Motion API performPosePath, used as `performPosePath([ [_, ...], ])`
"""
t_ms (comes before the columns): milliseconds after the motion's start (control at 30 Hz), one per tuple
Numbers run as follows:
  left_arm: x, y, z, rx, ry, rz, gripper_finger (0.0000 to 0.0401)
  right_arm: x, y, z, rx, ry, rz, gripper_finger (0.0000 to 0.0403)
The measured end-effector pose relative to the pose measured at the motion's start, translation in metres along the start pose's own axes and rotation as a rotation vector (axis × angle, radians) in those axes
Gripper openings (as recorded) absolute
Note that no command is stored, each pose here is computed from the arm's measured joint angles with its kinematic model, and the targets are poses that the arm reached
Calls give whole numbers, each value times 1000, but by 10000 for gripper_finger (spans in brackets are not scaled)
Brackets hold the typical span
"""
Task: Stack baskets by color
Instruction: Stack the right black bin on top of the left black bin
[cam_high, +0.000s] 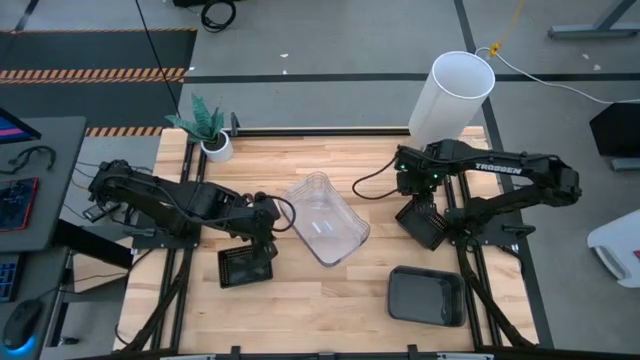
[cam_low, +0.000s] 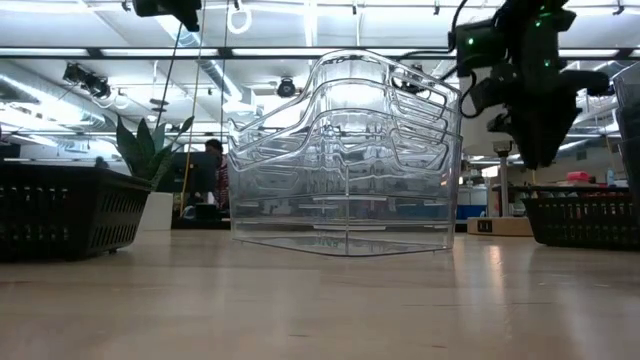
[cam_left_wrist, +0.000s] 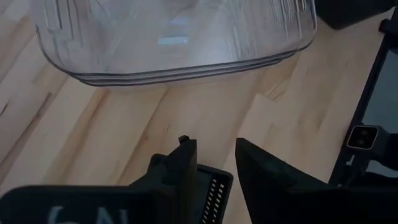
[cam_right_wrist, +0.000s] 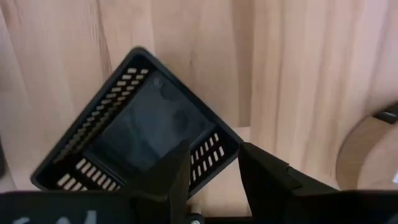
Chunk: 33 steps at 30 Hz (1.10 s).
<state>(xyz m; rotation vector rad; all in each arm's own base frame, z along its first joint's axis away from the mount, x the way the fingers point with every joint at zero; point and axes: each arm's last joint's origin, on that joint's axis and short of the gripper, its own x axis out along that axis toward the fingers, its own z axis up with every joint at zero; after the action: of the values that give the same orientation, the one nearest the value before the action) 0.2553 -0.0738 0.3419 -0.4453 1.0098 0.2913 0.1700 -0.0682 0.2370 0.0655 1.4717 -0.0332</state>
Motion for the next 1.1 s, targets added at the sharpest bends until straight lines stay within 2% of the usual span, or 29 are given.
performPosePath([
  [267,-10,0,3,-42,-52,-59,117,25,-8,17,-113,89,20,161],
  [533,-21,-2,-4,-92,-51,-105,117,44,-10,24,-230,189,59,161],
  [767,-27,-5,-8,-95,-55,-133,117,50,-9,31,-337,158,57,161],
  [933,-30,-4,-9,-113,-59,-145,117,56,-10,37,-365,132,68,161],
  [1100,-34,-5,-11,-129,-61,-163,117,63,-11,38,-396,166,87,160],
])
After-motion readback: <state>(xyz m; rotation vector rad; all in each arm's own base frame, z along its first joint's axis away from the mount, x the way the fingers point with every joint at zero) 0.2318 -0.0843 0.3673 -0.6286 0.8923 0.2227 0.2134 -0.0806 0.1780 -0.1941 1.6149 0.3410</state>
